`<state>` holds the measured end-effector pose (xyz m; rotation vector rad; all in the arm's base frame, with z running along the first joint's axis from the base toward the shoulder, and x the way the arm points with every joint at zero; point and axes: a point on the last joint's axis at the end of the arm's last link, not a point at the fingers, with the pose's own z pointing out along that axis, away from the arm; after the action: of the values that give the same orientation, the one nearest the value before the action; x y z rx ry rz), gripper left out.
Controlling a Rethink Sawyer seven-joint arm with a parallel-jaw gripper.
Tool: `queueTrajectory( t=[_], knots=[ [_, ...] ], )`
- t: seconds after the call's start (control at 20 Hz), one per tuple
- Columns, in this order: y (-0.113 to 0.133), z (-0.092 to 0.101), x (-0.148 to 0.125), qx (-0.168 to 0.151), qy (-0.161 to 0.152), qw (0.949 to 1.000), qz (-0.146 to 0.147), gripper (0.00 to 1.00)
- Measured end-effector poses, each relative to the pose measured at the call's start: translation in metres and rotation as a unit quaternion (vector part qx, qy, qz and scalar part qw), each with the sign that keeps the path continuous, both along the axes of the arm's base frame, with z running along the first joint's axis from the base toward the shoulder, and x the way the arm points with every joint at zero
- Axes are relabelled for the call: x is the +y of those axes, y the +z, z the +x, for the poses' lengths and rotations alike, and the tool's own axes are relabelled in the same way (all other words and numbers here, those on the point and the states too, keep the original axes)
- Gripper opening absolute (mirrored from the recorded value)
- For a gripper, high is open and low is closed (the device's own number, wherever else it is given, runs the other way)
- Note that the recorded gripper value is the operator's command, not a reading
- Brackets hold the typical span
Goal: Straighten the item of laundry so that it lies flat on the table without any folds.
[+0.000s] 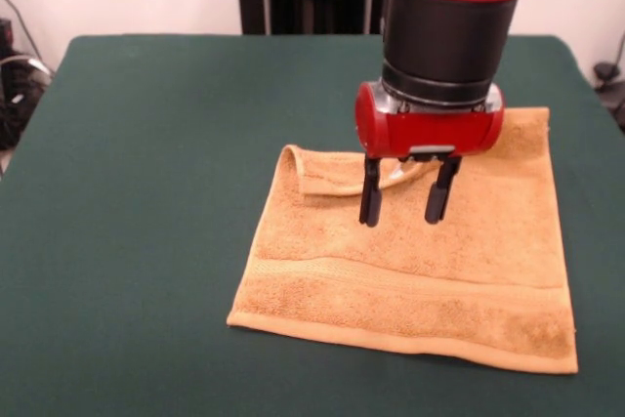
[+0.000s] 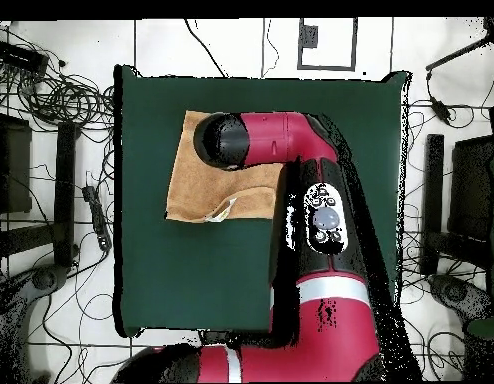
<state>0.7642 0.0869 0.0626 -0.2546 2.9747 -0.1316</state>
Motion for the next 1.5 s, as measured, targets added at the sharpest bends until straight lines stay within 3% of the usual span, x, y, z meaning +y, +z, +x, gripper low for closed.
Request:
queueTrajectory(
  t=[0.8,1.5],
  knots=[
    [-0.014,-0.016,0.015,0.043,0.01,0.999,-0.004,1.0],
    [-0.012,-0.018,0.025,0.043,0.018,0.9989,-0.007,1.0]
  ],
)
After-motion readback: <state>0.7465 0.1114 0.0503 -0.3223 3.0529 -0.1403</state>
